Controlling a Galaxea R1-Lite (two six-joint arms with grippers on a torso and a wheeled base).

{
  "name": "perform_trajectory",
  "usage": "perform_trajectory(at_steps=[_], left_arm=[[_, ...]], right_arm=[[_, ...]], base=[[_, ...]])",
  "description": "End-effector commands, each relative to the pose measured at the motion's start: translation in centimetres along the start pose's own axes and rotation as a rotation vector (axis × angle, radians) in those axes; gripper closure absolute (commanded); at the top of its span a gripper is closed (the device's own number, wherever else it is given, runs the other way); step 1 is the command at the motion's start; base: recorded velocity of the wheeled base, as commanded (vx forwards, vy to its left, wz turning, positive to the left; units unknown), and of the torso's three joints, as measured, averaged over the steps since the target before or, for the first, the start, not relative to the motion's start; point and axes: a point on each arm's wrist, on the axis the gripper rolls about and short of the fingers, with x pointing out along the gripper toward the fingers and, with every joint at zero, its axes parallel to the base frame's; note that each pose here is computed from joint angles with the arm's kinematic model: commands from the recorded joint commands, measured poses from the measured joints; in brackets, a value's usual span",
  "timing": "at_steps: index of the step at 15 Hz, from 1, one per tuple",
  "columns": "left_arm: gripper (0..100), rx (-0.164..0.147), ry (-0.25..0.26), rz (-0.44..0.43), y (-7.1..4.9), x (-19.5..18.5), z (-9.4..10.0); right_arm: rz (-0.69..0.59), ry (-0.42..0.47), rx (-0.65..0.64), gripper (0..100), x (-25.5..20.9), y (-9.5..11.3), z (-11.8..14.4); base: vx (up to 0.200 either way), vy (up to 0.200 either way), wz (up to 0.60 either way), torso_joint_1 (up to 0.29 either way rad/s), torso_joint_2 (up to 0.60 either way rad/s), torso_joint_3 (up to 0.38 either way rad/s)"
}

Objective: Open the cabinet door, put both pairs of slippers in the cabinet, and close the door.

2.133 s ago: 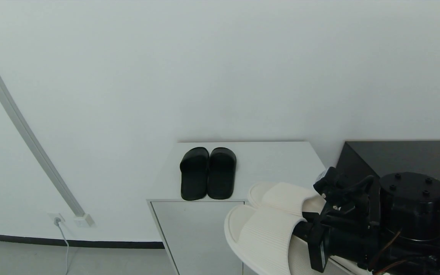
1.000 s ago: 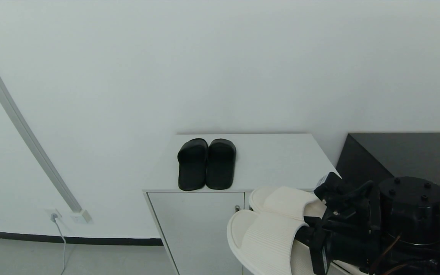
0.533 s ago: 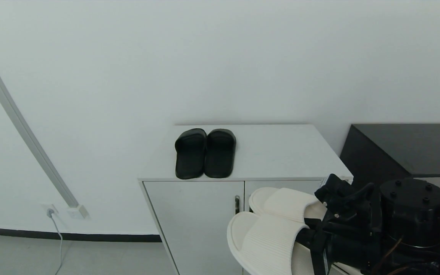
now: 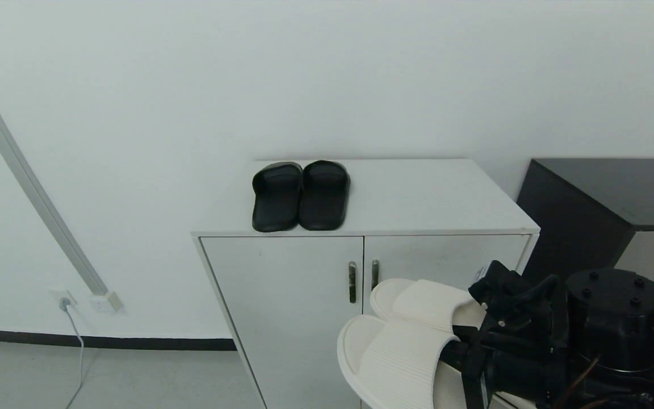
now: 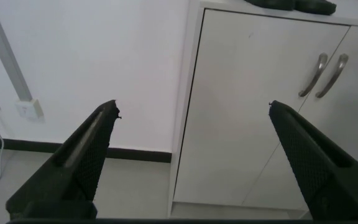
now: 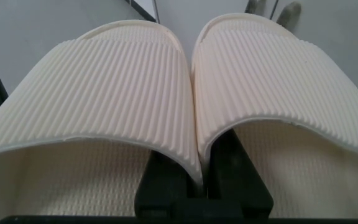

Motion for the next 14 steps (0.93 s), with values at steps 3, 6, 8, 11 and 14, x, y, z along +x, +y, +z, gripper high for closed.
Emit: perform_trajectory(at_steps=[3,6,8,11,14], left_arm=[[0,0.002,0.001,-0.002,0.0,0.0,0.0],[0,0.002,0.001,0.0,0.0,0.0,0.0],[0,0.002,0.002,-0.003,0.0,0.0,-0.02],[0,0.003,0.002,-0.001,0.0,0.0,-0.02],[0,0.003,0.002,-0.003,0.0,-0.01,0.01]], right_arm=[[-0.001,0.009,0.001,100,0.04,0.0,-0.23],[-0.001,0.014,0.002,100,0.04,0.0,-0.34],[-0.002,0.022,0.003,100,-0.03,0.01,-0.55],[-0.002,0.025,0.004,100,-0.02,-0.03,-0.62],[0.001,0.034,0.007,100,0.07,-0.03,-0.83]], base=[[0.0,0.0,0.0,-0.196,0.52,0.315],[0.0,0.0,0.0,-0.173,0.5,0.321],[0.0,0.0,0.0,-0.156,0.49,0.317],[0.0,0.0,0.0,-0.141,0.48,0.326],[0.0,0.0,0.0,-0.123,0.47,0.341]])
